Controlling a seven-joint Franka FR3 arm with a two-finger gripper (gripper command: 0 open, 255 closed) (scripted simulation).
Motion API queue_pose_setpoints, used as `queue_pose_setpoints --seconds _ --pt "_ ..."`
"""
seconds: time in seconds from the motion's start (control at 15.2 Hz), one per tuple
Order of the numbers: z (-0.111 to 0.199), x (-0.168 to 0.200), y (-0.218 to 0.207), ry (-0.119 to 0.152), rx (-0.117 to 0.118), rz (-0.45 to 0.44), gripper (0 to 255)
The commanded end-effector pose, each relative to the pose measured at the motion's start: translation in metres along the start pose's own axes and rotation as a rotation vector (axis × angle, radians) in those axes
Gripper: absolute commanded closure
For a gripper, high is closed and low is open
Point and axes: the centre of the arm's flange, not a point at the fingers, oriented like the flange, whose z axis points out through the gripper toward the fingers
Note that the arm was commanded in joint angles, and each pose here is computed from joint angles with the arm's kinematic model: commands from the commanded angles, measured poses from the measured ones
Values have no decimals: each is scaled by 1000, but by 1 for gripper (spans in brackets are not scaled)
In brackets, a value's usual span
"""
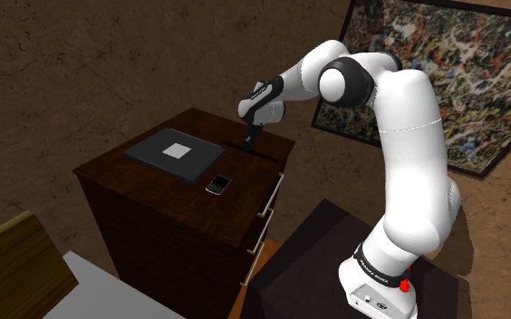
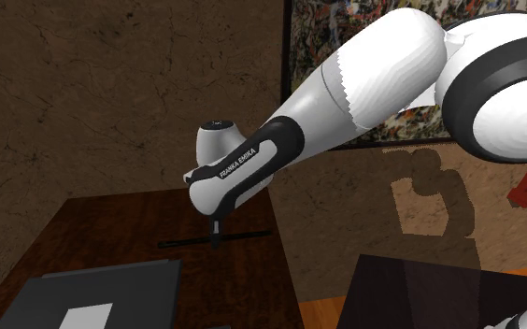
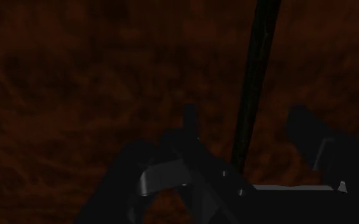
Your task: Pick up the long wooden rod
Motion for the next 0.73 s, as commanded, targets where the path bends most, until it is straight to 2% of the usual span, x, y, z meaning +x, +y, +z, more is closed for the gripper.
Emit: queue_pose_setpoints --seconds 0.0,0.46,0.66 --pt "1 0 0 0 0 0 255" --pt "2 0 0 0 0 0 255" --pt "-10 0 0 0 0 0 255"
